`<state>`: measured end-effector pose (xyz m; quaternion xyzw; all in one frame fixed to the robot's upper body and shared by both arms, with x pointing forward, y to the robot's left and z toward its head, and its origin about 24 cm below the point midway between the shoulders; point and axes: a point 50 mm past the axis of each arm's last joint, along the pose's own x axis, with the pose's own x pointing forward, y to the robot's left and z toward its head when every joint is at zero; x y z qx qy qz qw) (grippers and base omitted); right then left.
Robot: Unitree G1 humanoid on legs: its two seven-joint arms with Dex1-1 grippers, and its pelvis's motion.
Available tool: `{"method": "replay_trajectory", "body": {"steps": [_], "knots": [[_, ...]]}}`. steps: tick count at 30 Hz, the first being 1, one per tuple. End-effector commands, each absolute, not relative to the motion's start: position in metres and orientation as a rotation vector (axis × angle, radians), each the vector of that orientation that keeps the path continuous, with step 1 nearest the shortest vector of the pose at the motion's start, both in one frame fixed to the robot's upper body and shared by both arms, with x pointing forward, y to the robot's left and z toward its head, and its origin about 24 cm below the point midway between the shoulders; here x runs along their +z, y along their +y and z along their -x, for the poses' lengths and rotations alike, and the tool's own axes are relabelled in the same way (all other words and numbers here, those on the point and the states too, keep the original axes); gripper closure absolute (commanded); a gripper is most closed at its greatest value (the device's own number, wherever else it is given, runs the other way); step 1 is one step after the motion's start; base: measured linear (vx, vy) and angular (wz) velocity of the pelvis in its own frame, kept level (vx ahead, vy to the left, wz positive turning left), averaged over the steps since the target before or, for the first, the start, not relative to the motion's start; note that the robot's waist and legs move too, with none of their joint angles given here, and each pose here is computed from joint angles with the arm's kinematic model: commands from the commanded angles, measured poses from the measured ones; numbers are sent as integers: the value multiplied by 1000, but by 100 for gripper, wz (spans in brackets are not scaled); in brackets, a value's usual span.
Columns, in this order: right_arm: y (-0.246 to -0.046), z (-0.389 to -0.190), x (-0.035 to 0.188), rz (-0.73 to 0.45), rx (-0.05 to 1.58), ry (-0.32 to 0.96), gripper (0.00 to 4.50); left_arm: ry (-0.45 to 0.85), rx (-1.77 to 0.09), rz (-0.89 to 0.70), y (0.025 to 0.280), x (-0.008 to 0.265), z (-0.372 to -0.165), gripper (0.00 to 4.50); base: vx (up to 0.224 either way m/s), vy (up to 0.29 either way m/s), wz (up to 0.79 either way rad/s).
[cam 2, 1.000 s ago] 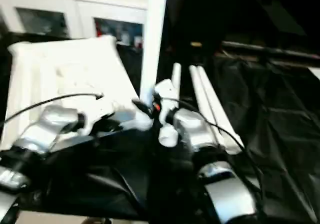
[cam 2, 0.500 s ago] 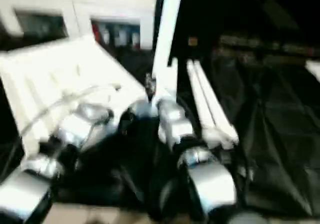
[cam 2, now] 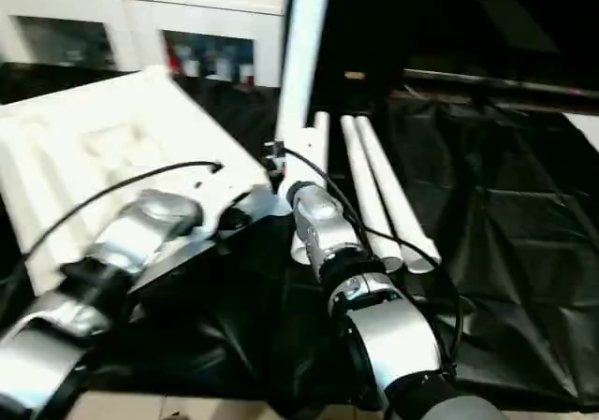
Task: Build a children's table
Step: Rotate leg to tighten
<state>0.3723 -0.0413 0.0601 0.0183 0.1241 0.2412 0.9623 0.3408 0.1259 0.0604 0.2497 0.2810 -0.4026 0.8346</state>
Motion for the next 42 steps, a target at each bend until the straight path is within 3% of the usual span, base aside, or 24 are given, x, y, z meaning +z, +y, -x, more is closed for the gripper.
{"method": "replay_trajectory", "body": {"steps": [1, 4, 8, 10, 14, 16, 22, 30, 33, 34, 35, 39, 42], "knots": [[-38, -342, 7, -11, 631, 527, 261, 535, -954, -579, 118, 69, -337, 450, 0, 0, 0], [-55, -340, 10, 67, 886, 527, 262, 509, -1095, -585, 136, 72, -325, 450, 17, -1, -1], [-63, -338, 12, 84, 983, 536, 262, 511, -1149, -581, 143, 74, -319, 450, 0, 0, 0], [-78, -334, 15, 123, 1149, 543, 262, 481, -1222, -602, 152, 79, -312, 450, 0, 0, 0], [-86, -330, 17, 135, 1241, 548, 262, 471, -1265, -617, 158, 80, -308, 450, 0, 0, 0], [-99, -324, 18, 158, 1361, 551, 262, 448, -1340, -603, 165, 84, -301, 450, 0, 0, 0], [-104, -321, 20, 155, 1402, 533, 262, 444, -1355, -606, 169, 86, -300, 450, 0, 0, 0], [-97, -323, 17, 124, 1316, 487, 262, 445, -1347, -604, 165, 82, -301, 450, 0, 0, 0], [-93, -328, 11, 114, 1150, 489, 262, 451, -1270, -591, 163, 80, -308, 450, 0, 0, 0], [-93, -334, 2, 99, 915, 519, 262, 477, -1134, -584, 160, 75, -320, 450, 0, 0, 0], [-93, -336, -2, 87, 813, 534, 262, 493, -1067, -586, 158, 72, -326, 450, 0, 0, 0], [-92, -339, -5, 22, 668, 558, 262, 537, -950, -561, 155, 67, -335, 450, -31, -4, -2], [-79, -341, -8, -104, 458, 594, 262, 559, -841, -497, 132, 60, -344, 450, 0, 0, 0]]}}
